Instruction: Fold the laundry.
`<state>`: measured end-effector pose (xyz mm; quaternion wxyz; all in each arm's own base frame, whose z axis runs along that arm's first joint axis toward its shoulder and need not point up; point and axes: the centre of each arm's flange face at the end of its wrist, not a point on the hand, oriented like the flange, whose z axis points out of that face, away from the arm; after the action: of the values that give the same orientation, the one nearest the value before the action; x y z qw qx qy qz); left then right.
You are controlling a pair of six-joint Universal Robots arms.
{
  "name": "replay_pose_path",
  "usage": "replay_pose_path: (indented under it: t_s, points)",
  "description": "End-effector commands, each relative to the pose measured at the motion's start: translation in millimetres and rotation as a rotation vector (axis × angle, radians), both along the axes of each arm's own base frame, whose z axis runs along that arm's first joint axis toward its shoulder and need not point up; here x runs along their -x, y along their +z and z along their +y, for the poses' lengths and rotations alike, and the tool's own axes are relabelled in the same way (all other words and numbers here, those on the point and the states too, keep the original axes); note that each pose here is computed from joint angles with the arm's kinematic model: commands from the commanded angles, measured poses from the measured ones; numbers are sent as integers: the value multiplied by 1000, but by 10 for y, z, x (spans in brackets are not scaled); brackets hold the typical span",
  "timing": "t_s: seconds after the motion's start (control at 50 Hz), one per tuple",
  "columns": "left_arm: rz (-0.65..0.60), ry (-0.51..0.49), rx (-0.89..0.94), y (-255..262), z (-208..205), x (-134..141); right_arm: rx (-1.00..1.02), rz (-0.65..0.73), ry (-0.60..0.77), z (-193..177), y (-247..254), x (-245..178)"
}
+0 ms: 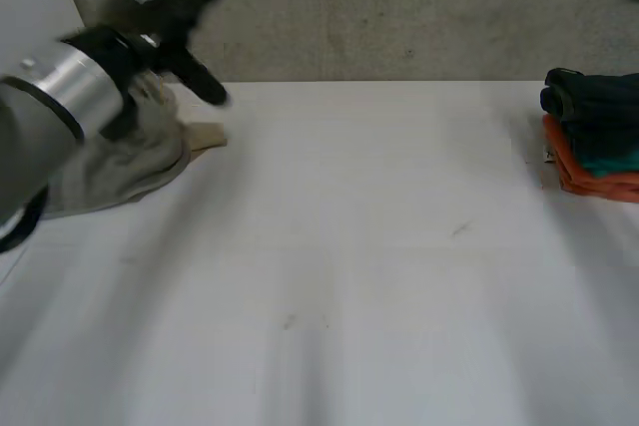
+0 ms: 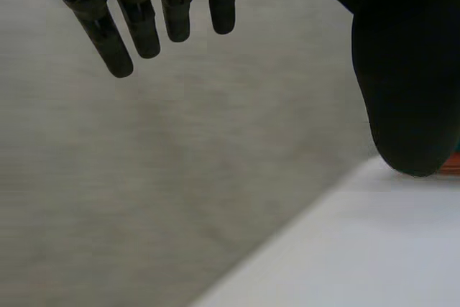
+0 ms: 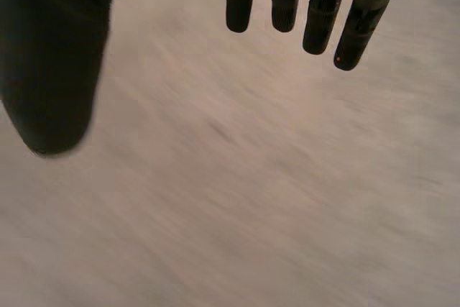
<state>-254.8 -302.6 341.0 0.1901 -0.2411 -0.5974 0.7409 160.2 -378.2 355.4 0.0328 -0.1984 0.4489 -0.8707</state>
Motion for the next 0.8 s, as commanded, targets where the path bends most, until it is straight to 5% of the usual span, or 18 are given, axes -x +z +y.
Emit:
replay_pose_path:
  t_s: [0.02,0.08,0.24,0.8]
  points:
    - [26,298,73,-149,-946,-754,-214,51,292,768,-704,-994]
    - [-21,320,32,-405,-1233,-947,-341,166,310,1025,-1253,-1146]
    - [-223,290,-42,-1388,-1832,-1366,-409,301,253,1230,-1668,-1070]
    - [-267,339,88,-2339,-2470,-1471,-494,319,214,1203,-1938,-995]
